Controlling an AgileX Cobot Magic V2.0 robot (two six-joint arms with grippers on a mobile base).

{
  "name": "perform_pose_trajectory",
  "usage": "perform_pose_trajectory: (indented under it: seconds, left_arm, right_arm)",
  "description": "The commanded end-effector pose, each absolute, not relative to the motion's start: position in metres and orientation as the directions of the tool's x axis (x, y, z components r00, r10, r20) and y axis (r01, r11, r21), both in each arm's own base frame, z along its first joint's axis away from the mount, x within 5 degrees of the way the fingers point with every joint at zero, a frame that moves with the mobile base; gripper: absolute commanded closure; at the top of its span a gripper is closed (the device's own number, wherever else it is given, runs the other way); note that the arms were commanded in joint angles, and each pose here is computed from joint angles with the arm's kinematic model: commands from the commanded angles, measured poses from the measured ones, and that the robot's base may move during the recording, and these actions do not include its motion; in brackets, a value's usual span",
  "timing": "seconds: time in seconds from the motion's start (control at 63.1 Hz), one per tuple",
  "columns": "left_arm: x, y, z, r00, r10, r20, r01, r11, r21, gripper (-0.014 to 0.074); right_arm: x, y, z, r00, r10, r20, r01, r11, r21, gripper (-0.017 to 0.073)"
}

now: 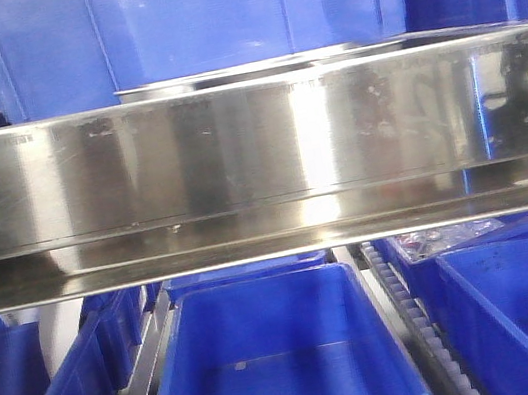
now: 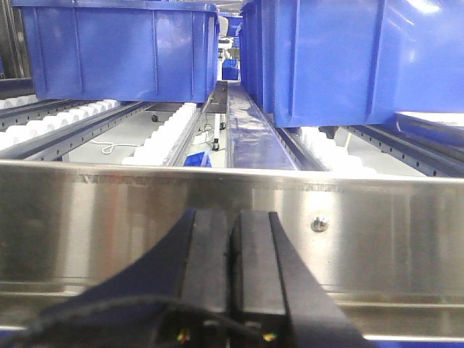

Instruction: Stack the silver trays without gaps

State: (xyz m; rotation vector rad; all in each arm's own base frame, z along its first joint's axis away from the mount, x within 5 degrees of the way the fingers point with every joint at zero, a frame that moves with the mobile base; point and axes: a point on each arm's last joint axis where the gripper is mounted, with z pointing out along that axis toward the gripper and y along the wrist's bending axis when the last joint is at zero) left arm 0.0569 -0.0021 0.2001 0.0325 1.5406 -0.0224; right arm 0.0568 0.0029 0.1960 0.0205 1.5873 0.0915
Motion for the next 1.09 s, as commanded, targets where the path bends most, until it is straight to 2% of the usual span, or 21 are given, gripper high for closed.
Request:
perform_pose_trajectory:
  seconds: [0.0,0.603,0.793,0.92,1.015,1.078]
  left_arm:
    - [0.053,-0.001,0.212,0.164,-0.005,-0.986,0.028,1.000,-0.001,0.0641]
    - [0.052,-0.001,0.213,0.174,-0.006,-0.985,0.028,1.000,-0.001,0.0641]
    - [0.052,-0.001,0.214,0.182,-0.043,-0.982,0.031,0.999,-0.038,0.0641]
    - [0.048,0.000,0.233,0.249,-0.071,-0.966,0.036,0.997,-0.064,0.0641]
    - [0.041,-0.002,0.258,0.209,-0.044,-0.977,0.045,0.998,-0.035,0.0640]
    - [0.034,-0.003,0.277,0.151,-0.039,-0.988,0.056,0.998,-0.031,0.0627]
  right_arm:
    - [0.055,0.002,0.205,0.084,0.069,-0.994,-0.044,0.997,0.065,0.0509]
    - [0.055,0.002,0.206,0.094,0.069,-0.993,-0.043,0.997,0.065,0.0509]
    - [0.054,0.001,0.211,0.150,0.074,-0.986,-0.041,0.997,0.069,0.0509]
    - [0.051,0.001,0.227,0.218,0.122,-0.968,-0.048,0.992,0.114,0.0509]
    - [0.046,0.002,0.246,0.203,0.123,-0.972,-0.062,0.992,0.112,0.0501]
    - [0.041,0.003,0.266,0.194,0.122,-0.973,-0.073,0.991,0.109,0.0456]
